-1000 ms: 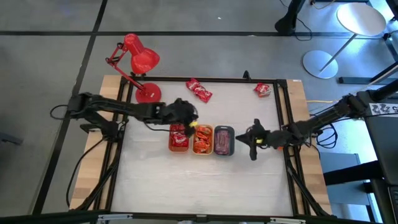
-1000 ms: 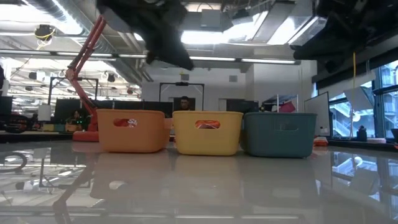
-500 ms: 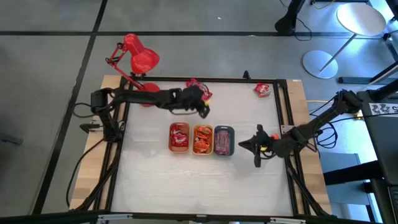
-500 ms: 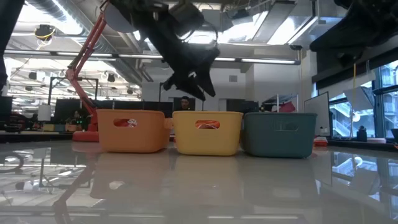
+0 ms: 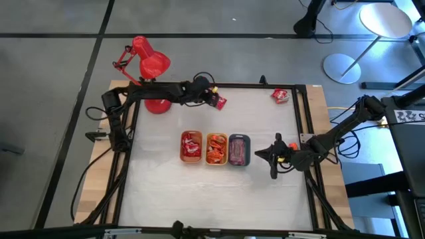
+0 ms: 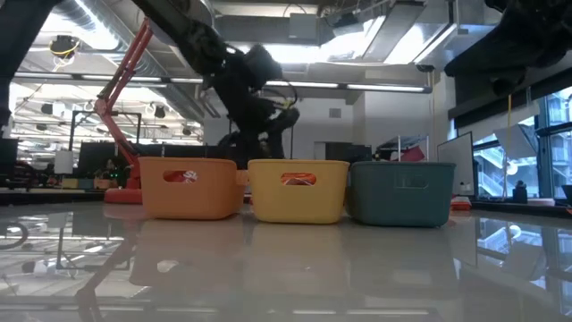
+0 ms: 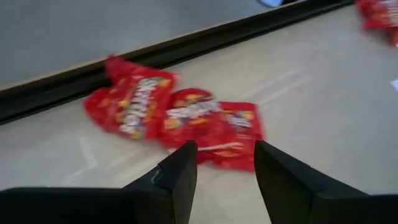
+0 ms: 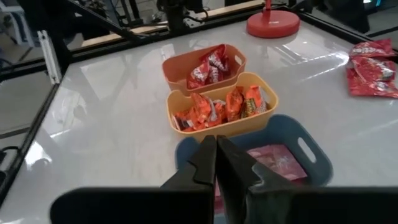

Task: Sort candy
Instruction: Put the red candy into the orange bin

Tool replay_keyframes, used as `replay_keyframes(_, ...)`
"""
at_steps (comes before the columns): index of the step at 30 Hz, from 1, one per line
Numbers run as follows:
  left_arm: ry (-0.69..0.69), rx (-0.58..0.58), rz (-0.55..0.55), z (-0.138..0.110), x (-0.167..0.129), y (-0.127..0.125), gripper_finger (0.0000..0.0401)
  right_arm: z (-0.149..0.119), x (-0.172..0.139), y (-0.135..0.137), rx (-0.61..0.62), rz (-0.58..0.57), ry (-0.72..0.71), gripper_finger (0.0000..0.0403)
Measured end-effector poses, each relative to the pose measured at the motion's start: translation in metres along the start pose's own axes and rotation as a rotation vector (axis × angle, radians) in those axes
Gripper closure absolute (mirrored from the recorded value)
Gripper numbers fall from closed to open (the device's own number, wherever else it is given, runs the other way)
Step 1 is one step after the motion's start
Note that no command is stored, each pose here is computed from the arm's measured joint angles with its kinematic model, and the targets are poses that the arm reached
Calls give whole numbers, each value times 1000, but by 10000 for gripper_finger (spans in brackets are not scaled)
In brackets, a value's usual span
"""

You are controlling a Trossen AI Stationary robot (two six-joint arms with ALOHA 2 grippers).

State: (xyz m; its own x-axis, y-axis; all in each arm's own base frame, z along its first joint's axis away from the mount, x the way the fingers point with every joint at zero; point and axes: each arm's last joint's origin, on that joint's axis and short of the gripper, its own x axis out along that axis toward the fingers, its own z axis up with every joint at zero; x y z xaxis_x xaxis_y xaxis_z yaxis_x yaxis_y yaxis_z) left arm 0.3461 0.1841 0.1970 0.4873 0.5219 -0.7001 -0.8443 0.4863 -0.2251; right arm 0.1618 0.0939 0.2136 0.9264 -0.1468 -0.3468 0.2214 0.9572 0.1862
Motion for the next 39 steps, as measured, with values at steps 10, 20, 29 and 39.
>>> replay_keyframes(10,35,-122,12,12,22,34,237,0,0,-1,-1,-23,-12,391)
replay_keyframes(20,80,-137,-26,1,48,38,215,0,0,-1,-18,-34,-13,391)
replay_keyframes(29,87,-97,-15,-10,73,34,213,-1,0,-2,-23,-29,1,391)
replay_keyframes(39,122,-45,-5,-13,74,36,273,-1,0,-2,-21,-30,1,391)
